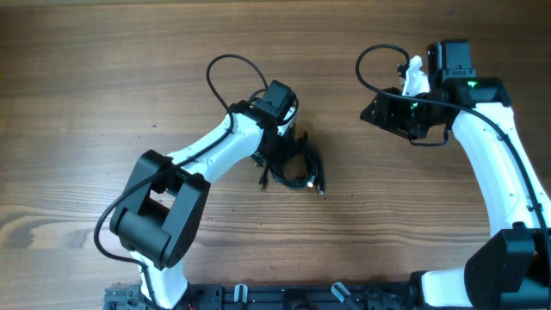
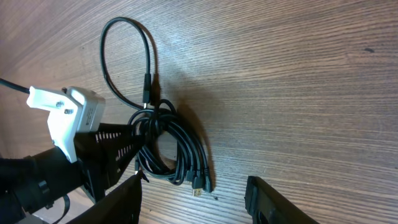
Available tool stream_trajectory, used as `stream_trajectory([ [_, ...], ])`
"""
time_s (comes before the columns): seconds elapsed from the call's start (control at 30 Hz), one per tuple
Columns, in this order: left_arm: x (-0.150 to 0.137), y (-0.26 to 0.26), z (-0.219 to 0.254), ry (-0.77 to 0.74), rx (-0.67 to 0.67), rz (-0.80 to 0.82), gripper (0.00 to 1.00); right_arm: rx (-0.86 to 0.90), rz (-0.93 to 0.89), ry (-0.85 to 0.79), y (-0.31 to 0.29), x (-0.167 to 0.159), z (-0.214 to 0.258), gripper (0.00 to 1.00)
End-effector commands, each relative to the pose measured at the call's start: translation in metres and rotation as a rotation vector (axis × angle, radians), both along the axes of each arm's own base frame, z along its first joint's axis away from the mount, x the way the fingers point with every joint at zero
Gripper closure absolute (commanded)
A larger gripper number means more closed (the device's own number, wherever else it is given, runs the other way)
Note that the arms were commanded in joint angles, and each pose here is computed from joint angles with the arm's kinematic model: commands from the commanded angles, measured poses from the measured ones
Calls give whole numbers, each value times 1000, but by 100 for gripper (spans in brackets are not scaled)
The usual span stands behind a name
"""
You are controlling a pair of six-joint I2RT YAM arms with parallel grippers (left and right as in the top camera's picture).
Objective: Untangle cables
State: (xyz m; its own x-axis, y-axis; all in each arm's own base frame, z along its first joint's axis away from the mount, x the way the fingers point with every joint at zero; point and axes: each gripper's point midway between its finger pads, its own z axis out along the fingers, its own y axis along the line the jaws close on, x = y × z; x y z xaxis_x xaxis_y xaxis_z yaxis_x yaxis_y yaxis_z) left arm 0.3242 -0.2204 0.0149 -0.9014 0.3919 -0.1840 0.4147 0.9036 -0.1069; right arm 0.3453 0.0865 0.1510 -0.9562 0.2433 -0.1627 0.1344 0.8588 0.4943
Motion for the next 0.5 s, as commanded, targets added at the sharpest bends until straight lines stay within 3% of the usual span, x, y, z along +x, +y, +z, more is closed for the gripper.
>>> stream_trajectory([
  [0.0, -3, -7, 4, 15, -23, 21, 67, -17, 16, -16, 0, 4, 1, 44],
  [0.23, -4, -7, 4, 22, -25, 50, 78, -17, 16, -8, 0, 4, -1, 44],
  [0.47, -14, -17, -9, 48, -15, 56, 79, -18, 17, 0, 0, 3, -3, 44],
])
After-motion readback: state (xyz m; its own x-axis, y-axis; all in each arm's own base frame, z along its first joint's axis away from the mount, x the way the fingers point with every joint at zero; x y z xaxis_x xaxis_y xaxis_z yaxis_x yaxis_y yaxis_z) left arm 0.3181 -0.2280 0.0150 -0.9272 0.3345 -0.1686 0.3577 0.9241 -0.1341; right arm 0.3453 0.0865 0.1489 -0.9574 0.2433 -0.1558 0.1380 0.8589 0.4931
